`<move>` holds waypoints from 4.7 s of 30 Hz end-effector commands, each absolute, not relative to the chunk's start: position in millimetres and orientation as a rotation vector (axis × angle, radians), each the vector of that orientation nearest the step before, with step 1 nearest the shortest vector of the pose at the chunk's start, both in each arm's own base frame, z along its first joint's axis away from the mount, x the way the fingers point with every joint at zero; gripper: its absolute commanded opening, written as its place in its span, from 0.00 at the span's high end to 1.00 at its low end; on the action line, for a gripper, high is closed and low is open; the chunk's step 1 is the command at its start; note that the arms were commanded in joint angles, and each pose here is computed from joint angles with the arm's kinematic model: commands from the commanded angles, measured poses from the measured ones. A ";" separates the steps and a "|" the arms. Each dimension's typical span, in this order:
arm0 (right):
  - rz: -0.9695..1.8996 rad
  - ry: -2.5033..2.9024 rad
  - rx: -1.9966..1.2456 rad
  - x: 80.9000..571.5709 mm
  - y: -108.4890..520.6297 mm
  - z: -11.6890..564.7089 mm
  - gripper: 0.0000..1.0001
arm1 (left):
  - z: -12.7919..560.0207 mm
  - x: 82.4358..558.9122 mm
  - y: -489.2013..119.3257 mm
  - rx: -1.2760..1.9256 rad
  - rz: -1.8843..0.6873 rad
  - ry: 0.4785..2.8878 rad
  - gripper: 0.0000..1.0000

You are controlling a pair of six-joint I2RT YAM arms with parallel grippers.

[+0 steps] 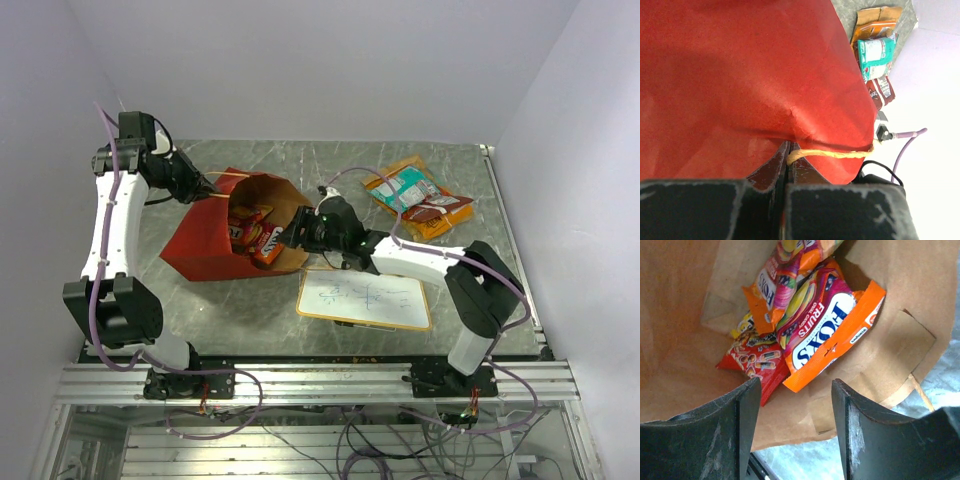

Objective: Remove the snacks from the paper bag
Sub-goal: Take out the snack from the paper bag, then place the snack at the center of the board.

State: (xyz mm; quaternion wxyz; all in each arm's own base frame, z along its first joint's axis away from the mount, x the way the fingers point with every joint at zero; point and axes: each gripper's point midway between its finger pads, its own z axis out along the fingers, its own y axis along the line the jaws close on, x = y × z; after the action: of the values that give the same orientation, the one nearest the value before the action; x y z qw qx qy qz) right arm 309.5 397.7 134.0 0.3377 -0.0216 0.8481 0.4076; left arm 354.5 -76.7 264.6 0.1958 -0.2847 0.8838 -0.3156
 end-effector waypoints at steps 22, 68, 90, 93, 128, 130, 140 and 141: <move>0.970 2.470 0.374 308.6 440.0 79.0 0.36 | 270.3 330.2 -82.9 -0.812 -0.915 2.418 0.93; 0.864 2.077 0.044 357.8 458.9 194.5 1.00 | 282.3 313.2 -45.7 -0.764 -0.574 2.434 0.93; 0.811 1.729 -0.565 319.2 424.5 333.3 1.00 | 326.3 359.2 -20.2 -0.579 -0.399 2.385 0.93; 0.766 1.650 -0.643 312.4 405.8 347.4 1.00 | 328.0 363.5 -27.0 -0.577 -0.456 2.380 0.93; 0.188 1.902 0.203 472.9 43.9 265.3 1.00 | 326.9 391.6 -59.7 -0.539 -0.736 2.346 0.93; 0.145 1.919 0.246 471.2 29.6 256.3 1.00 | 326.8 395.3 -61.0 -0.541 -0.749 2.351 0.93; 0.024 1.985 0.445 426.7 -6.8 201.3 1.00 | 316.2 395.9 -62.2 -0.540 -0.759 2.377 0.93; 0.017 1.988 0.462 423.5 -9.1 195.7 1.00 | 316.3 397.8 -62.2 -0.540 -0.759 2.377 0.93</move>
State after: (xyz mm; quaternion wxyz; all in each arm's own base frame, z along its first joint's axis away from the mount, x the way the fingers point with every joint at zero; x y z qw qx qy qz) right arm 430.9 7.8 185.2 0.4927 0.1470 0.8574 0.0235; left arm 391.7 -57.2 307.7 0.2782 -0.2146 0.8966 -0.2697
